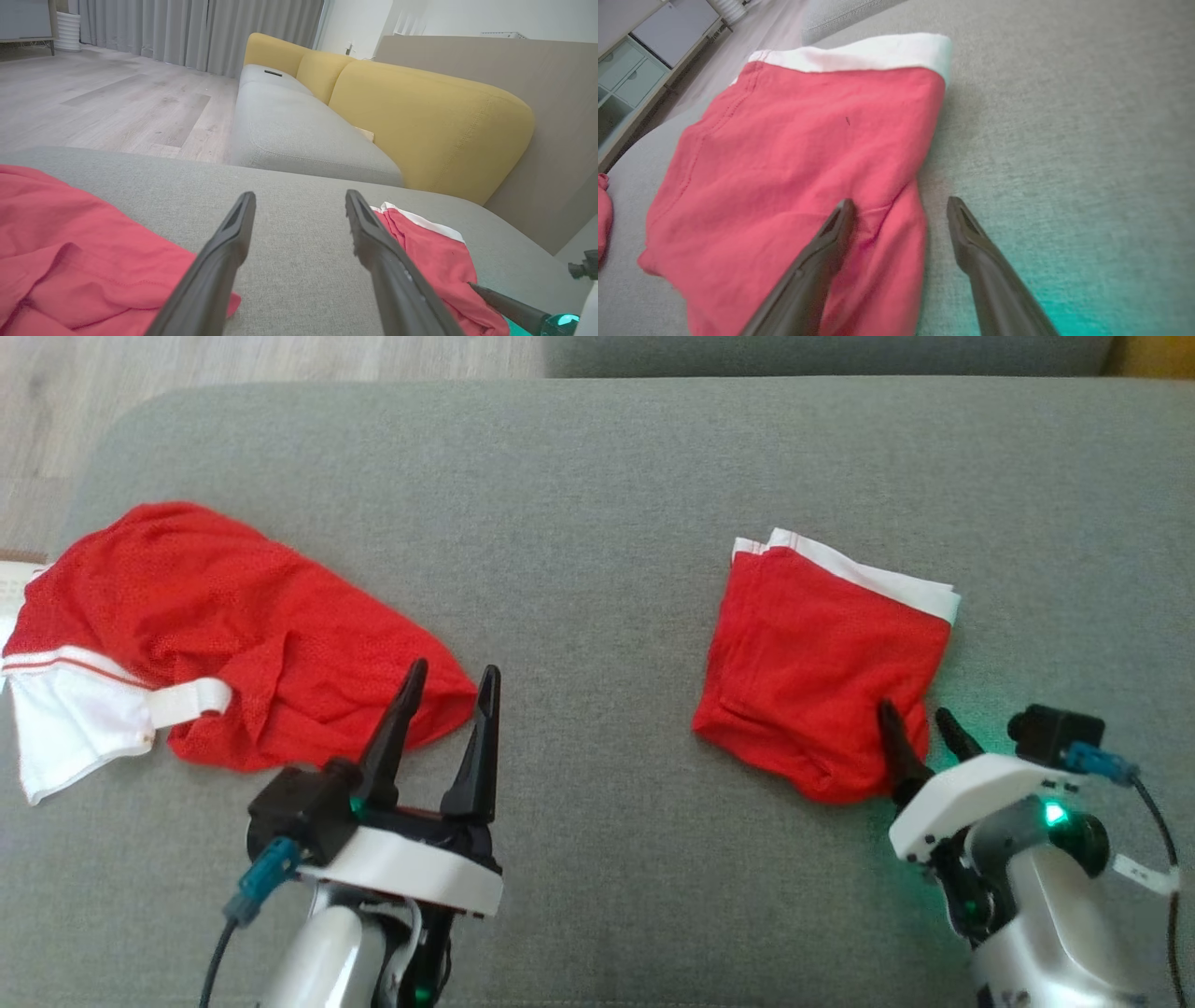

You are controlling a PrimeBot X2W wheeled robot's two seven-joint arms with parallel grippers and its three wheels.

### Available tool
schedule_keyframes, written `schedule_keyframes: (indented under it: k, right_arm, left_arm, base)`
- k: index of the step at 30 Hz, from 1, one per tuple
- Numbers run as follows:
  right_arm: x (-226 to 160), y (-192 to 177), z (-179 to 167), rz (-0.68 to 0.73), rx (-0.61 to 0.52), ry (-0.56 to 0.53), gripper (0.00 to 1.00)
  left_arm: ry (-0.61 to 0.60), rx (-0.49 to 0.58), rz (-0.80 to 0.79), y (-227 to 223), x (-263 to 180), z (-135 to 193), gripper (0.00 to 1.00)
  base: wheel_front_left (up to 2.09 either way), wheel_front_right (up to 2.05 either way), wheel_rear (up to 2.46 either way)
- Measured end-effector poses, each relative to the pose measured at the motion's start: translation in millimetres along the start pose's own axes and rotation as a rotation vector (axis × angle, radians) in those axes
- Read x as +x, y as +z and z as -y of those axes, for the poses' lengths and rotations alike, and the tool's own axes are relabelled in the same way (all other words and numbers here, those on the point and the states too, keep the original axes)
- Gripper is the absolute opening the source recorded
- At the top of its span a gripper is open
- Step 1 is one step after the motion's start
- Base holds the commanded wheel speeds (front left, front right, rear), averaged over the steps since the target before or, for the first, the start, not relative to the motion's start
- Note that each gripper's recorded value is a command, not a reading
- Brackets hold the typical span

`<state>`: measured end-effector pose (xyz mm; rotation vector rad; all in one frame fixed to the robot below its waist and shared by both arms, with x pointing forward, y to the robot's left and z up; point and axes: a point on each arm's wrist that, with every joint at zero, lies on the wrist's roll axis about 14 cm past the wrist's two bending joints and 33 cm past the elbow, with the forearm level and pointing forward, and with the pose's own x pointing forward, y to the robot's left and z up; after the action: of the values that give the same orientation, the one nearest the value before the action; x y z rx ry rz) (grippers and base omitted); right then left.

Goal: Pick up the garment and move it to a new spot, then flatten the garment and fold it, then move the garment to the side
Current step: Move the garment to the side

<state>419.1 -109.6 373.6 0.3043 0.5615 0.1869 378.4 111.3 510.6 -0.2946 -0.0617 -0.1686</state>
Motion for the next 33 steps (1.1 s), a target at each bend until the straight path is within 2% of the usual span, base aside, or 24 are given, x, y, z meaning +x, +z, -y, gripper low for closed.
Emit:
schedule_keyframes:
  k: [6,7,8,9,10,19,29,33]
  right_arm:
    - [13.1,-0.7,-8.5,-0.04,0.004,0.021,1.0]
    - [14.3,-0.9,-9.9,-0.044,-0.007,0.025,0.58]
    - [15.4,-1.0,-11.0,-0.049,-0.025,0.027,0.58]
    - [15.9,-1.1,-12.0,-0.053,-0.051,0.03,0.18]
    - [16.1,-1.9,-13.4,-0.059,-0.078,0.034,0.0]
    - [9.9,9.7,4.1,-0.058,-0.315,-0.009,0.0]
    - [-8.1,47.3,99.5,-0.166,-0.704,-0.139,0.0]
    - [-16.1,69.9,143.4,-0.209,-0.826,-0.203,0.0]
  left_arm:
    - [0.01,0.003,0.001,0.3,1.4,-3.7,1.0]
    - [0.011,0.003,0.0,0.2,1.4,-3.9,1.0]
    - [0.011,0.003,0.0,0.0,1.6,-3.8,1.0]
    - [0.011,0.003,-0.001,-0.3,1.9,-3.7,1.0]
    - [0.012,0.003,-0.001,-0.6,2.5,-3.7,1.0]
    - [-0.033,-0.008,-0.01,-5.2,10.2,9.5,1.0]
    - [-0.053,-0.025,-0.01,-8.0,24.0,13.6,1.0]
    - [-0.043,-0.024,-0.011,-9.6,30.3,8.4,1.0]
  base:
    - [0.0,0.0,0.0]
    - [0.0,0.0,0.0]
    - [0.0,0.0,0.0]
    - [0.0,0.0,0.0]
    - [0.0,0.0,0.0]
    - [0.0,0.0,0.0]
    - [0.0,0.0,0.0]
    - [0.0,0.0,0.0]
